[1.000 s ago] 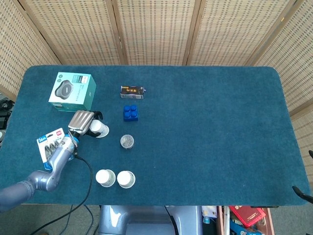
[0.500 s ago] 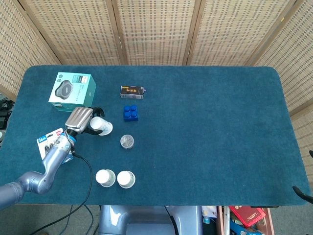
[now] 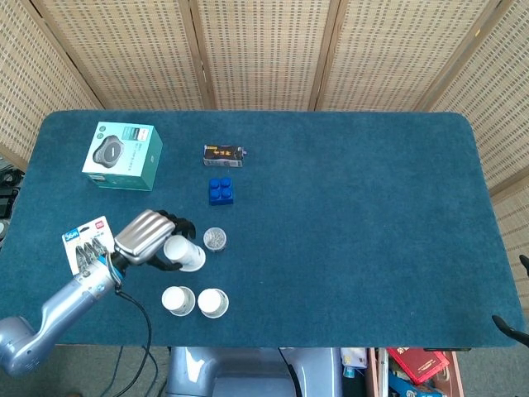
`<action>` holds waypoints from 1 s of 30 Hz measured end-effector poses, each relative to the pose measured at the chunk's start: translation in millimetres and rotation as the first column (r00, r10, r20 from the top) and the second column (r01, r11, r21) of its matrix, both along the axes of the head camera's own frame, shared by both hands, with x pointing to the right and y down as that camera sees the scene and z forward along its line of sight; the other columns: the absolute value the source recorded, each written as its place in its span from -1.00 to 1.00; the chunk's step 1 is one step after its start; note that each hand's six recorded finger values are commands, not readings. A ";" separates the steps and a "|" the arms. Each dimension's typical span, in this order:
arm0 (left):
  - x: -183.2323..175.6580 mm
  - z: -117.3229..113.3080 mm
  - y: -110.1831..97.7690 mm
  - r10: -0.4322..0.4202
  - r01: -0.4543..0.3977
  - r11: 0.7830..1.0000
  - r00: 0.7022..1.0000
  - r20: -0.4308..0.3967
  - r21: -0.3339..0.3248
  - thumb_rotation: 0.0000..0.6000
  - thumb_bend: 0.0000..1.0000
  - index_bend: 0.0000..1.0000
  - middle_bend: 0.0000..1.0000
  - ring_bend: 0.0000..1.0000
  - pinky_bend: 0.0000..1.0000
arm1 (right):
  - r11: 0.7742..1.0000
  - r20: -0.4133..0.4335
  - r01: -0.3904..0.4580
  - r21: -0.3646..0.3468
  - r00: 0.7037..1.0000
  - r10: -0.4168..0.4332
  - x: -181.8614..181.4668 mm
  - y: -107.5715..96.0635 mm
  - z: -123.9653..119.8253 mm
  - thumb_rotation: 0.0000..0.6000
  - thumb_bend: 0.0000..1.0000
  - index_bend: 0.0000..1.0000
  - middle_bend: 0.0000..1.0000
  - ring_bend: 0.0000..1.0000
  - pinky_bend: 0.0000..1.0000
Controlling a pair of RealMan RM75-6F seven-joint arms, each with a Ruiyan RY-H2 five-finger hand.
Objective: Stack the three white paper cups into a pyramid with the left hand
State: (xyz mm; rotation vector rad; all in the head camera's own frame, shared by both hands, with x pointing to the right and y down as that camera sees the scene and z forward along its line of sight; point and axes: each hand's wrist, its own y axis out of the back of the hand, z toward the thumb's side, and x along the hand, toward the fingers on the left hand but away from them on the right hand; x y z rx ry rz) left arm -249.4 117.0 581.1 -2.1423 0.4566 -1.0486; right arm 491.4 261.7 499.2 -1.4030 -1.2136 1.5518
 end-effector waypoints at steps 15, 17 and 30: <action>13.7 -1.0 42.2 0.157 -0.157 0.988 0.987 0.029 0.007 1.00 -0.62 -0.17 -0.04 -0.07 -0.17 | 1.000 0.008 -0.008 0.009 1.000 0.008 3.3 -0.2 -3.5 1.00 -1.00 -1.00 -1.00 -1.00 -1.00; 13.7 0.3 46.0 0.160 -0.160 0.987 0.987 0.028 0.000 1.00 -0.62 -0.17 -0.04 -0.08 -0.17 | 1.000 0.009 -0.010 0.011 1.000 0.010 3.7 -0.3 -4.1 1.00 -1.00 -1.00 -1.00 -1.00 -1.00; 11.5 0.2 56.7 0.183 -0.183 0.983 0.983 0.030 0.009 1.00 -0.62 -0.17 -0.04 -0.08 -0.17 | 1.000 0.010 -0.010 0.010 1.000 0.009 3.5 -0.2 -4.5 1.00 -1.00 -1.00 -1.00 -1.00 -1.00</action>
